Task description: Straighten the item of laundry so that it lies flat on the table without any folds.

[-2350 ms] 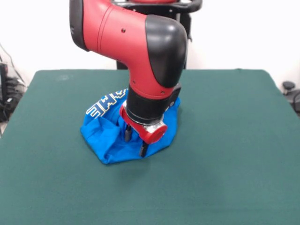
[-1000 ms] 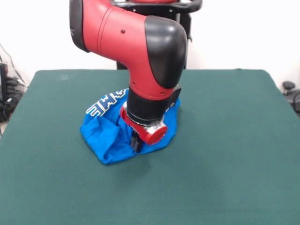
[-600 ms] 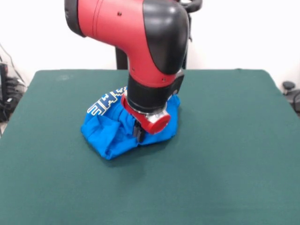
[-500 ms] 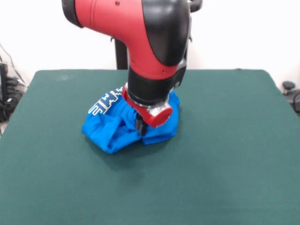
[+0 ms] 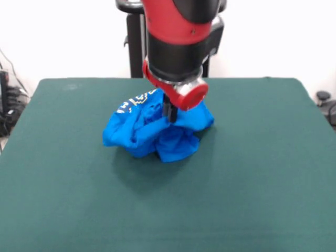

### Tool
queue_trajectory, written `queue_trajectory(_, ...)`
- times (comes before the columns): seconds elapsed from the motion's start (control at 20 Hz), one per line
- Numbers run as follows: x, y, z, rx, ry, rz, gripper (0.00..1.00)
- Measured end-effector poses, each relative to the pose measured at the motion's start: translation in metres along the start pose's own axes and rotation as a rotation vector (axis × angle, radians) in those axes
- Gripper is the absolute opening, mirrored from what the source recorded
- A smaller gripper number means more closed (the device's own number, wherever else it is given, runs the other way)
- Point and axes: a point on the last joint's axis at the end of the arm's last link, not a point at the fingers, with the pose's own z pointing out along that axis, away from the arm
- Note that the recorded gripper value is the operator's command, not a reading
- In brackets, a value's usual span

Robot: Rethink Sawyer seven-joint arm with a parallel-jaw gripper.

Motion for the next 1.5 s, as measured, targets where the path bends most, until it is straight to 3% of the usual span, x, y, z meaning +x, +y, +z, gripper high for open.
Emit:
queue_trajectory(0.45,0.001,0.000,-0.083,-0.020,0.026,-0.005,0.00)
queue_trajectory(0.75,0.000,0.002,-0.153,-0.032,0.052,-0.016,0.00)
queue_trajectory(0.8,0.000,0.003,-0.174,-0.038,0.061,-0.021,0.00)
queue_trajectory(1.1,-0.003,0.002,-0.224,-0.065,0.092,-0.027,0.00)
queue_trajectory(1.15,-0.008,-0.004,-0.241,-0.071,0.096,-0.023,0.00)
queue_trajectory(1.5,-0.030,-0.038,-0.272,-0.101,0.082,0.022,0.00)
